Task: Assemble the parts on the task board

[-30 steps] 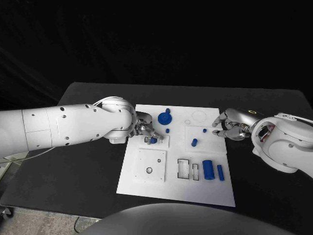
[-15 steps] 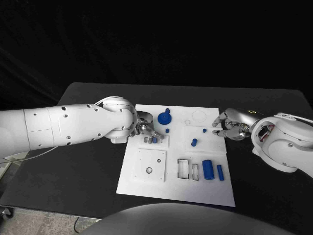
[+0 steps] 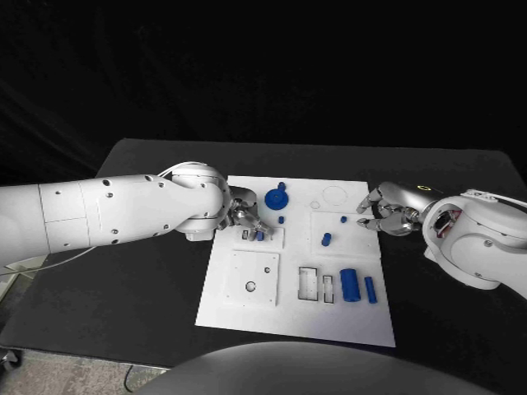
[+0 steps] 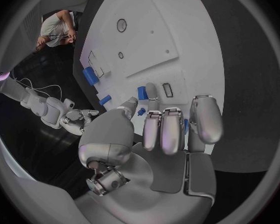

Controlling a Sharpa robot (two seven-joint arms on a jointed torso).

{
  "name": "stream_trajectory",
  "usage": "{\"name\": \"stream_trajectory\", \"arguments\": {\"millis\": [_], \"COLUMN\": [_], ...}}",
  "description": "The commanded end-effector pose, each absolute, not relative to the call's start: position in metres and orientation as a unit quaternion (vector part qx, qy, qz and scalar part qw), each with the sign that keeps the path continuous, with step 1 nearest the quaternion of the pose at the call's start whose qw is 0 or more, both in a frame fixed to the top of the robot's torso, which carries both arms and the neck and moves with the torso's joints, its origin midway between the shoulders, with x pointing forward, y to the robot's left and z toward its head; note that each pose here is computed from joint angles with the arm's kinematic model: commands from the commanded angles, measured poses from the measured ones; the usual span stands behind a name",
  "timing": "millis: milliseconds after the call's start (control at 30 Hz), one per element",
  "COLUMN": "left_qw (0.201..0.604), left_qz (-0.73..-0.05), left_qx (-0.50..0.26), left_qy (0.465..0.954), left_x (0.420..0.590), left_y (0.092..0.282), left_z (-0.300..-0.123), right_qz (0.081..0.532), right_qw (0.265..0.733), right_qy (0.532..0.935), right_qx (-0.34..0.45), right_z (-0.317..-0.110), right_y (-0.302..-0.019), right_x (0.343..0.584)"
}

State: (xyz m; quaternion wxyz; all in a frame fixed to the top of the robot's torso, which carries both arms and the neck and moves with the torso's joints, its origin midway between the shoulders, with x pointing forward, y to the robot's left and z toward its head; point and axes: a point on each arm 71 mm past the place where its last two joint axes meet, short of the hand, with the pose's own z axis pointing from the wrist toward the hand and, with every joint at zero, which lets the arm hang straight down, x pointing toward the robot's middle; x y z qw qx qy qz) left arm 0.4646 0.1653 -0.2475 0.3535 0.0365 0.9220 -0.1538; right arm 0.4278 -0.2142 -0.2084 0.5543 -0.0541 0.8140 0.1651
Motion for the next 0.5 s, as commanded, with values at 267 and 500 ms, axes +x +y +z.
{"name": "stream_trajectory", "arguments": {"millis": [267,500], "left_qw": [0.405,0.429], "left_qz": [-0.167,-0.18], "left_qx": [0.04,0.037], "left_qy": [0.898,0.884], "left_x": [0.465,0.461], "left_y": [0.166,0.166], "left_z": [-0.233,-0.222], "right_qz": [0.163,0.163], "right_qw": [0.553,0.553], "right_qy": [0.816,0.815], "right_qx": [-0.054,-0.053], "right_z": [-0.209,-0.209], "right_y": [-0.215,-0.215], "right_x": [0.428,0.428]}}
